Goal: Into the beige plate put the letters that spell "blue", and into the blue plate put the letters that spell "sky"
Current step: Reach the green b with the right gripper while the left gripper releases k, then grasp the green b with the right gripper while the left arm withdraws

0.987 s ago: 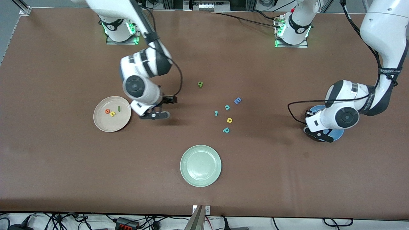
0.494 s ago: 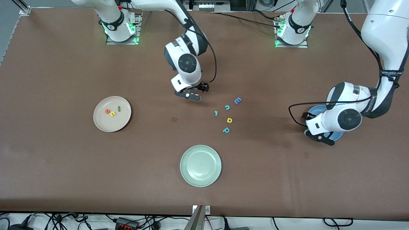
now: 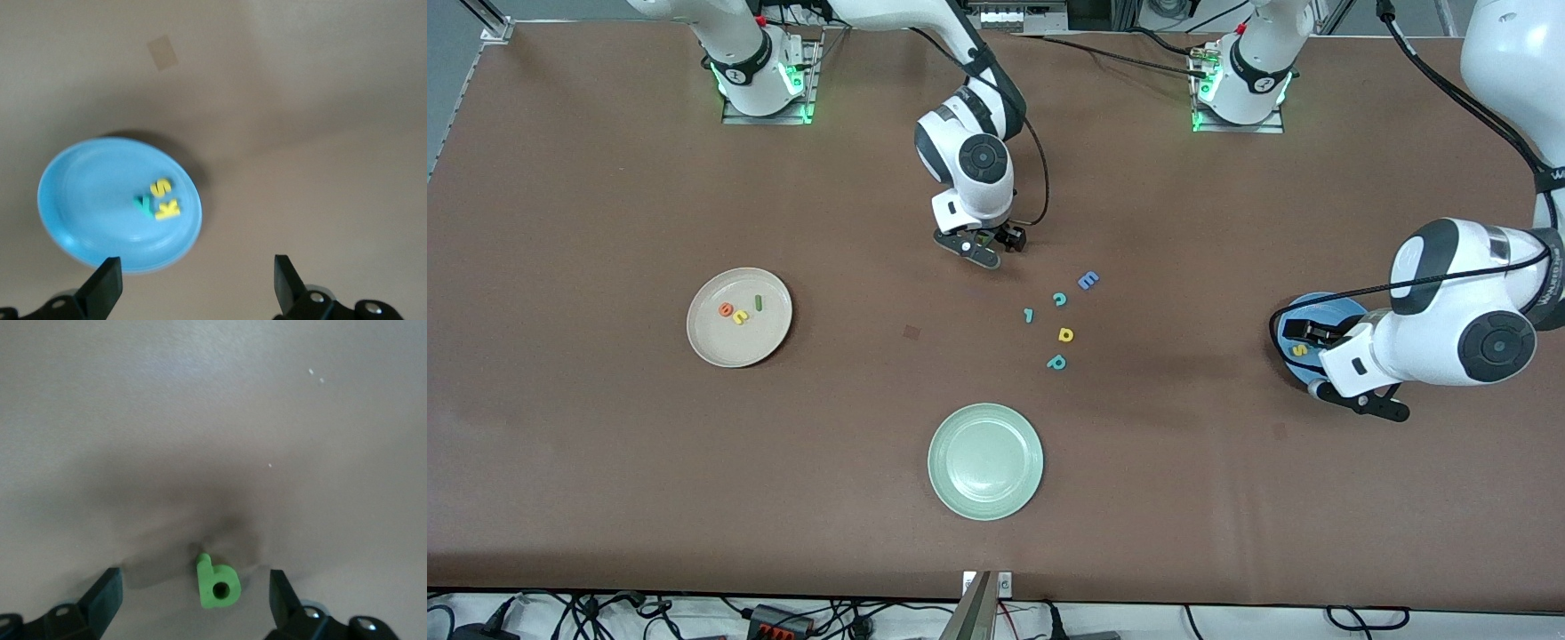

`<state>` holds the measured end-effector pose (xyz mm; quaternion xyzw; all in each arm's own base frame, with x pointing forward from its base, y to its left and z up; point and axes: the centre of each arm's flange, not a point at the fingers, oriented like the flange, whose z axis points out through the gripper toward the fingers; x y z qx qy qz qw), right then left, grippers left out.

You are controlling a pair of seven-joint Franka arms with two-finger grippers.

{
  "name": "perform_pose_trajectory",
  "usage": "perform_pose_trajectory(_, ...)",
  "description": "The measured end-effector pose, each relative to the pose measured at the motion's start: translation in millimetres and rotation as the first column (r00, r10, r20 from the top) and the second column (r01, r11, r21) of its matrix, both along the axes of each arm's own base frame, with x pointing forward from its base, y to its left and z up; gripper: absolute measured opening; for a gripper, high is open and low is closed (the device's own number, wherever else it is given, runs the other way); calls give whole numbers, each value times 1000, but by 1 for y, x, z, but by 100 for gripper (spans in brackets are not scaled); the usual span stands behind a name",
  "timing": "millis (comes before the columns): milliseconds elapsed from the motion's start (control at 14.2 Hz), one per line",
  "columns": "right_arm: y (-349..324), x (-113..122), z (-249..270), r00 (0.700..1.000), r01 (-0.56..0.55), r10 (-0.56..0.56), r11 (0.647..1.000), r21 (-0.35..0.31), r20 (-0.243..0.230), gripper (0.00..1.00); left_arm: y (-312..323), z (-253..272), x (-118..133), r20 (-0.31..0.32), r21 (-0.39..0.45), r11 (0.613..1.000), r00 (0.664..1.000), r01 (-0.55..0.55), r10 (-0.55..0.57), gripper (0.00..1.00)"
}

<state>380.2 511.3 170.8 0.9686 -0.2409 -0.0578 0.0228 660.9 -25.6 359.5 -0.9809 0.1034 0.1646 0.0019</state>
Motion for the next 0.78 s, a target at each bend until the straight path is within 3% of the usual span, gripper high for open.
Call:
perform_pose_trajectory(71, 1, -1, 0, 1000, 17, -17, 1000, -2, 0, 96, -2, 17, 0, -16, 20, 999, 999, -35, 36, 100)
perform_pose_trajectory(212, 2, -3, 0, 999, 42, -42, 999, 5, -9, 83, 0, 52, 3, -13, 38, 996, 997, -76, 77, 100)
perform_pose_trajectory(423, 3, -4, 0, 998, 61, -61, 998, 16, -20, 79, -13, 116, -1, 67, 63, 992, 992, -108, 103, 100)
perform_pose_trajectory(776, 3, -3, 1, 998, 65, -65, 998, 18, -19, 64, -2, 214, -32, 199, -1, 973, 953, -231, 226, 100)
